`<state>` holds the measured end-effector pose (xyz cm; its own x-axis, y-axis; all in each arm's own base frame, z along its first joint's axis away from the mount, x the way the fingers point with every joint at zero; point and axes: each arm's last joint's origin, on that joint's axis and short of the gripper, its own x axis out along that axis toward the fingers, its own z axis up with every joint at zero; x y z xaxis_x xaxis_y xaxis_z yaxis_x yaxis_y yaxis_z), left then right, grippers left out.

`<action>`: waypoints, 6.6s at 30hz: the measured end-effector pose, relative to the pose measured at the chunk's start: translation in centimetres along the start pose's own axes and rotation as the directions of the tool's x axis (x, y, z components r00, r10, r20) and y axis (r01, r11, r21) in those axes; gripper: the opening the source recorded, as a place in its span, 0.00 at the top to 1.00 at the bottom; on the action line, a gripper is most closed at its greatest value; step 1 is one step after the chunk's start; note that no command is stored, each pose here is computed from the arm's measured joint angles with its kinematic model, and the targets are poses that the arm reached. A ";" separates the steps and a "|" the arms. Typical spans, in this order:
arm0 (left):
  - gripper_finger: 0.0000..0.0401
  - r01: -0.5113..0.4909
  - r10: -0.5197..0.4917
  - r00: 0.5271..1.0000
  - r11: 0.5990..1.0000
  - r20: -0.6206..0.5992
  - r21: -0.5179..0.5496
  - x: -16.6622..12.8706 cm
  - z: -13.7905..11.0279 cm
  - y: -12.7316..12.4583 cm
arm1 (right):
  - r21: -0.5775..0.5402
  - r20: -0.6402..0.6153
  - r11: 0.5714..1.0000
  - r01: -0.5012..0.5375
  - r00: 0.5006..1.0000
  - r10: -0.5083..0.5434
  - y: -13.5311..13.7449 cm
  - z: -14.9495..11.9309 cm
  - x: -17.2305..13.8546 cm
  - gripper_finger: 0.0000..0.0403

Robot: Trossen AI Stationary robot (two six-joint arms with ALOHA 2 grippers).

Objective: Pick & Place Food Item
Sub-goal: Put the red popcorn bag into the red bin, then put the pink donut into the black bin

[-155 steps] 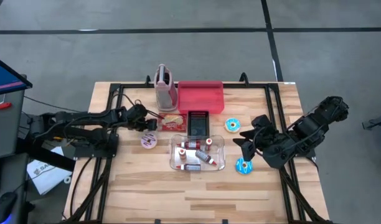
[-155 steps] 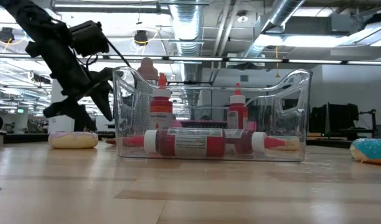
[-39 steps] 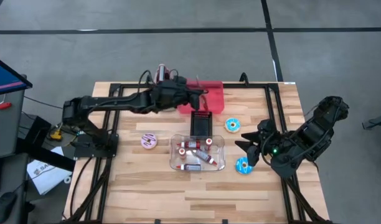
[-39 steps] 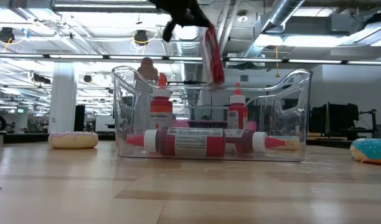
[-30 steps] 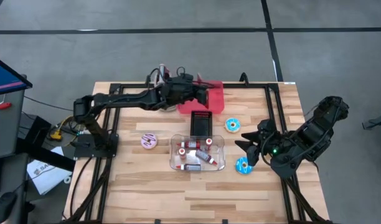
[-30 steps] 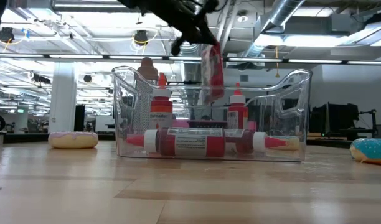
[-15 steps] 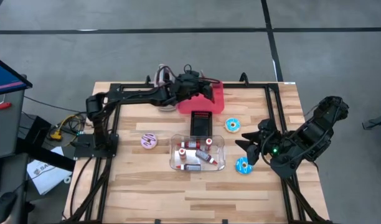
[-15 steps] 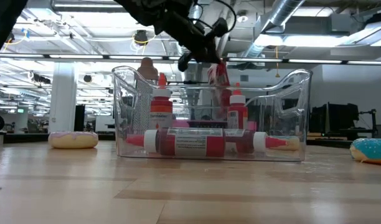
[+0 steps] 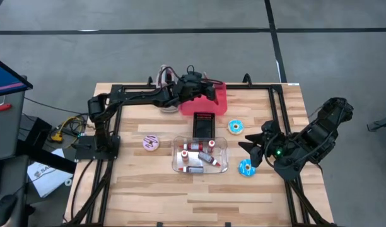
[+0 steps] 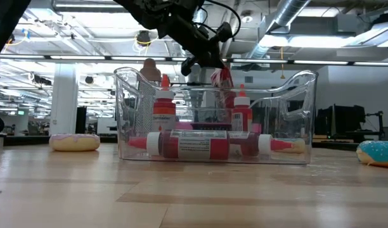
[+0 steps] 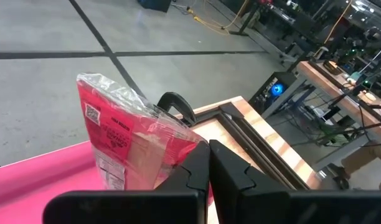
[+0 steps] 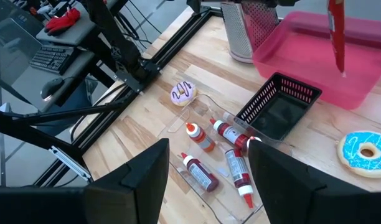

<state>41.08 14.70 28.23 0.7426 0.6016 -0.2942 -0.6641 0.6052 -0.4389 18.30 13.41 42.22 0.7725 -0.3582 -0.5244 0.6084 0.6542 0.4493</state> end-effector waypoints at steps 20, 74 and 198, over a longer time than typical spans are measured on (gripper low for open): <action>0.80 0.123 -0.122 0.992 0.992 0.028 -0.026 -0.1 0.6 -0.7 | -0.013 -0.001 1.000 0.009 1.000 -0.009 -0.1 0.0 0.0 0.47; 0.51 0.396 0.163 0.620 0.780 -0.767 0.485 -30.5 -10.8 2.4 | -0.044 0.003 0.999 0.006 1.000 -0.006 -0.2 -0.6 -0.2 0.47; 0.89 0.436 0.085 0.613 0.793 -0.785 0.427 -22.6 -12.9 8.4 | 0.023 -0.028 1.000 0.006 1.000 -0.005 -0.3 -0.9 -0.5 0.47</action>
<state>19.86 -0.53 20.22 0.4663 0.0114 -0.8846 -0.2396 0.9642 -0.1139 17.61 13.99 41.69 0.7638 -0.3428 -0.5469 0.6170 0.6367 0.4625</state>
